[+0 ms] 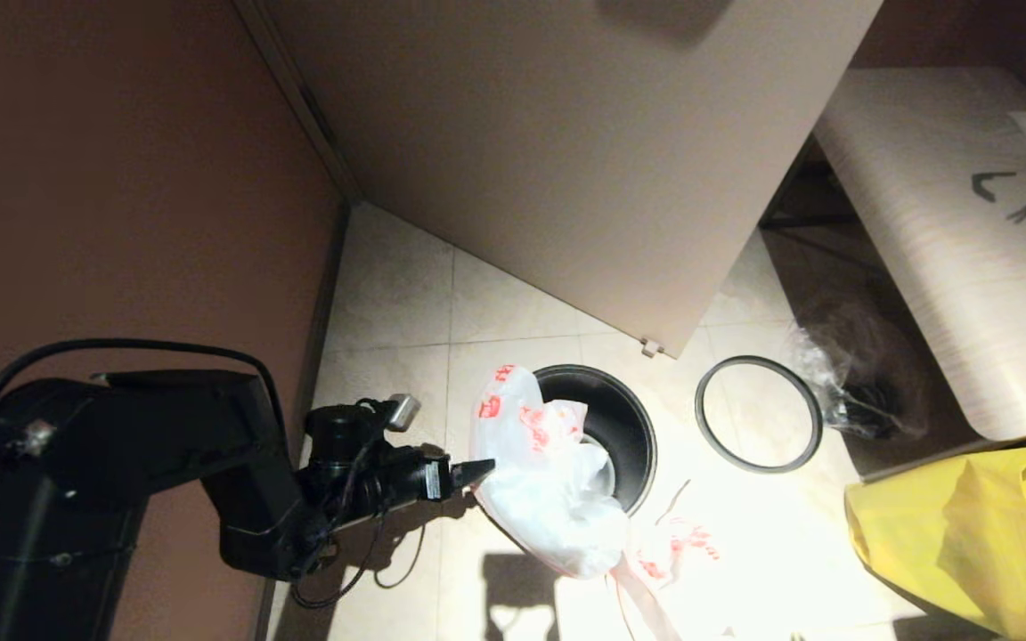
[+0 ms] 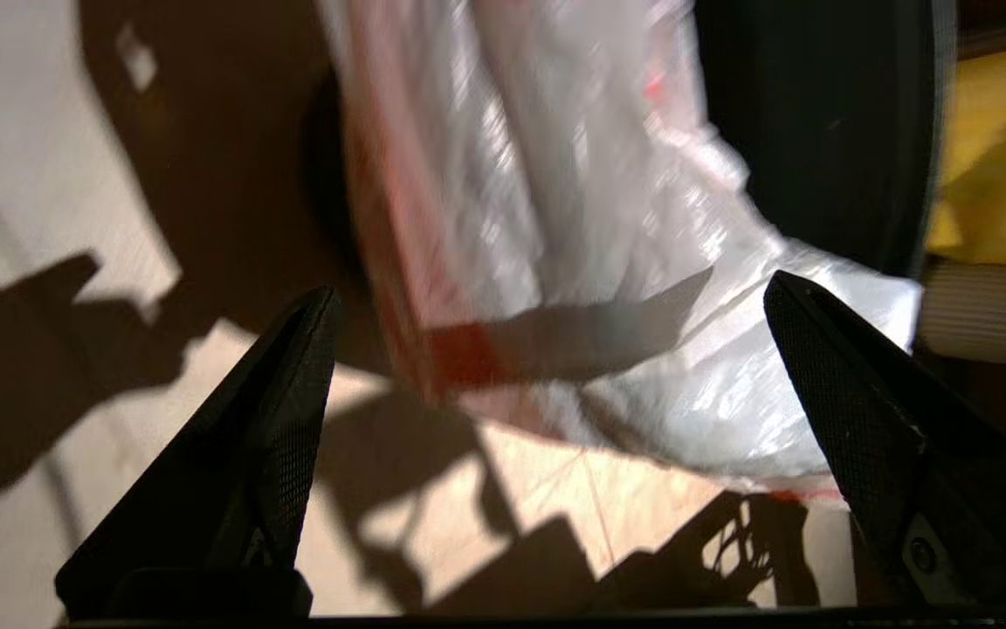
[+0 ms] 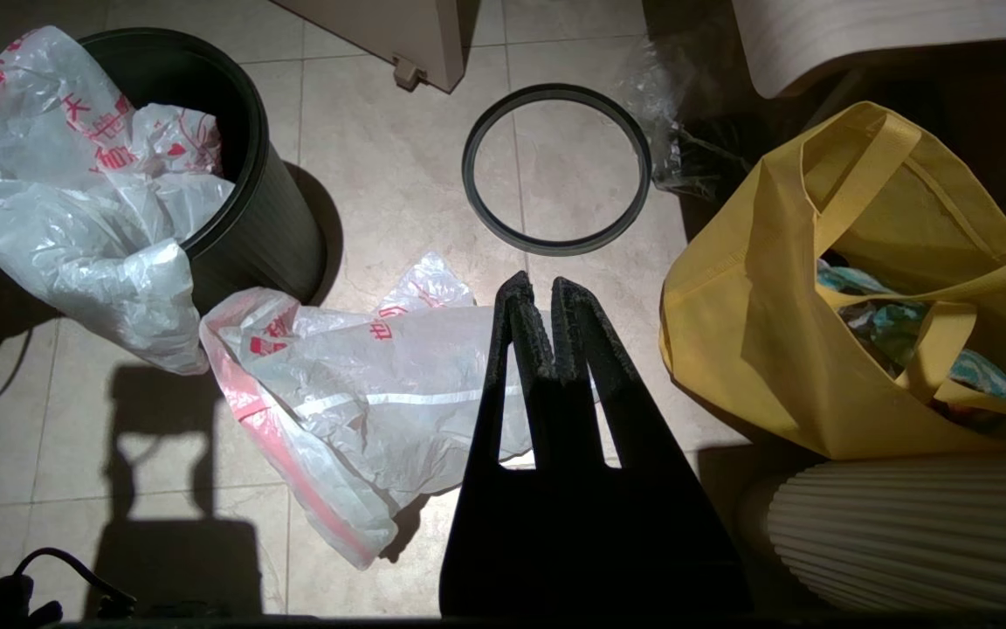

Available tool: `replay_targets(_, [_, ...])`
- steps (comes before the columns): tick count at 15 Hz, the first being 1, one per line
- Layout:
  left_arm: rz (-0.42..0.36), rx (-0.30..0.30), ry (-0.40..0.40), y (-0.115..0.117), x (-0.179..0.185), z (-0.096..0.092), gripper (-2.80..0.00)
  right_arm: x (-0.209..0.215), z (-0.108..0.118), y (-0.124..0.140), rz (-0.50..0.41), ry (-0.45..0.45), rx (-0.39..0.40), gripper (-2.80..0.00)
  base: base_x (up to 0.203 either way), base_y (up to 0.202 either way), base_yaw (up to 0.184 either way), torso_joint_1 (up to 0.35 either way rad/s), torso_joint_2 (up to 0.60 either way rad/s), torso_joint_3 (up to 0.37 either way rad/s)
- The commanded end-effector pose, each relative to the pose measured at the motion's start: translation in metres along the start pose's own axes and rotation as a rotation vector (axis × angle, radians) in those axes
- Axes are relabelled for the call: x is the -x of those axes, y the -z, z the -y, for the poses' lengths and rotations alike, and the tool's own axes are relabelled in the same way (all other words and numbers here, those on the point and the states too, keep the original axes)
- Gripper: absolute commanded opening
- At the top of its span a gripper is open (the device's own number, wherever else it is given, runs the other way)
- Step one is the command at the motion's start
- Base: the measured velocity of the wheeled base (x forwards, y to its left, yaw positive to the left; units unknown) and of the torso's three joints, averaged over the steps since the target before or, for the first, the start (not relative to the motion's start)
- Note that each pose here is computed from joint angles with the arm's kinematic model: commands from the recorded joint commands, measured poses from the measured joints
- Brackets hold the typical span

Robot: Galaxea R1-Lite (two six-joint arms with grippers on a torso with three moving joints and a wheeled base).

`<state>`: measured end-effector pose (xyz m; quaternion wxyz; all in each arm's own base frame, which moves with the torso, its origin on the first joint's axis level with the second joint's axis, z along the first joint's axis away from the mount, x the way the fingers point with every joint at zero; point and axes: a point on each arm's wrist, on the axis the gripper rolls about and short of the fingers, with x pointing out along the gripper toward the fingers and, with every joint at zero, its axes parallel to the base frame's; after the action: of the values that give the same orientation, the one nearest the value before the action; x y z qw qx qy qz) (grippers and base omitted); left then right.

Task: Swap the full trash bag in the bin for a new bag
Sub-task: Put the new garbage bag on the trash can

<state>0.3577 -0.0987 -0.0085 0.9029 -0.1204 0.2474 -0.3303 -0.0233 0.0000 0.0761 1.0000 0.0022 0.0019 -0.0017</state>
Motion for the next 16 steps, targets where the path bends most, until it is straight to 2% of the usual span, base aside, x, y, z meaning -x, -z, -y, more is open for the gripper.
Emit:
replay_targets(1, [-0.017, 0.01, 0.081, 0.012, -0.009, -0.013, 0.0, 0.0, 0.0, 0.0, -0.001, 0.0, 0.0, -2.8, 0.0, 0.0, 0.0, 0.0, 0.0, 0.0])
replay_targets(4, [0.005, -0.015, 0.139, 0.005, -0.026, -0.013, 0.0, 0.0, 0.0, 0.0, -0.001, 0.0, 0.0, -2.8, 0.0, 0.0, 0.0, 0.0, 0.0, 0.0])
replay_targets(12, [0.014, -0.012, 0.122, 0.0, -0.04, -0.023, 0.0, 0.0, 0.0, 0.0, -0.001, 0.0, 0.0, -2.8, 0.0, 0.0, 0.0, 0.0, 0.0, 0.0])
replay_targets(16, [0.031, 0.038, 0.148, -0.01, -0.034, -0.015, 0.0, 0.0, 0.0, 0.0, -0.001, 0.0, 0.0, -2.8, 0.0, 0.0, 0.0, 0.0, 0.0, 0.0])
